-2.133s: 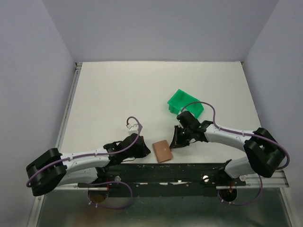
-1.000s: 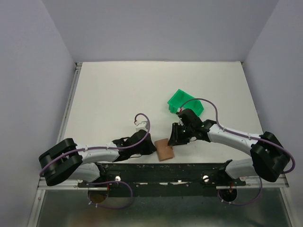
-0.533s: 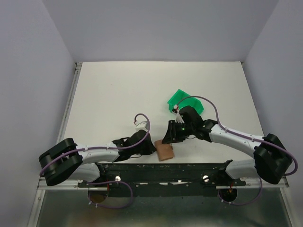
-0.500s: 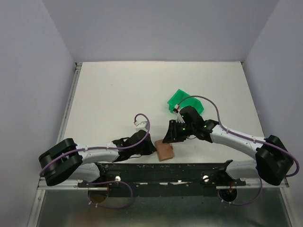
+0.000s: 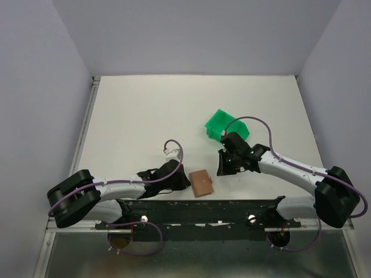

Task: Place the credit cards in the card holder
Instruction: Close the card holder at the corner of the board.

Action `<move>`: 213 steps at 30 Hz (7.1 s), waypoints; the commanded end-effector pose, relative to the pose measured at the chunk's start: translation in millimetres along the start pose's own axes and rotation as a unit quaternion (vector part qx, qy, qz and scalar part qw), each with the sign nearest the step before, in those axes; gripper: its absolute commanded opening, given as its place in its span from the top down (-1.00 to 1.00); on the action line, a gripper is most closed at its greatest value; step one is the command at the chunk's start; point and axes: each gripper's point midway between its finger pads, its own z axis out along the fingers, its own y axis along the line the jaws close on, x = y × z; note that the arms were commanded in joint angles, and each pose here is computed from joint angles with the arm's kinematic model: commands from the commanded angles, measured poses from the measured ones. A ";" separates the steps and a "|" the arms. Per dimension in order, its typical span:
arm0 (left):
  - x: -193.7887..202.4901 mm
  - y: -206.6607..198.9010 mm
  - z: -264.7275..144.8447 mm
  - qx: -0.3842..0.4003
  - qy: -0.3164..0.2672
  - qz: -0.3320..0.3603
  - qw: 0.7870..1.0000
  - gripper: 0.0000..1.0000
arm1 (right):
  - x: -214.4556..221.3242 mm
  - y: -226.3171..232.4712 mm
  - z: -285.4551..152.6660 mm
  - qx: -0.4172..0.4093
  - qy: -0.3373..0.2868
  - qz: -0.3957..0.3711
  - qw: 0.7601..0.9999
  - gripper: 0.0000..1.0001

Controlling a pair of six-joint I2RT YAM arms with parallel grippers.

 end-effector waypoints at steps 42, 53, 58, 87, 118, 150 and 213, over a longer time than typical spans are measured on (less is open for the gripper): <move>2.3 -8.1 5.5 0.015 0.003 0.002 1.000 1.00 | 32.4 48.1 29.7 -0.155 0.088 0.003 0.984 0.60; 3.4 -10.0 7.2 0.016 0.007 0.004 1.000 1.00 | 36.0 47.8 33.6 -0.155 0.097 0.003 0.983 0.60; 3.9 -10.9 8.5 0.017 0.008 0.004 1.000 1.00 | 37.2 47.4 34.6 -0.155 0.100 0.004 0.983 0.60; 4.2 -13.1 11.3 0.017 0.012 0.009 1.000 1.00 | 41.9 29.2 57.2 -0.028 0.104 -0.026 0.994 0.61; 11.4 -8.6 13.1 0.023 0.017 0.000 1.000 1.00 | 56.9 -5.8 80.4 0.113 0.074 -0.077 0.988 0.63; 10.5 -12.9 11.9 0.028 0.013 0.001 1.000 1.00 | 1.6 27.0 12.8 -0.008 -0.109 -0.059 0.992 0.41; 15.3 -13.9 15.0 0.029 0.025 0.005 0.999 1.00 | 21.9 35.0 33.7 -0.088 -0.079 0.000 0.993 0.46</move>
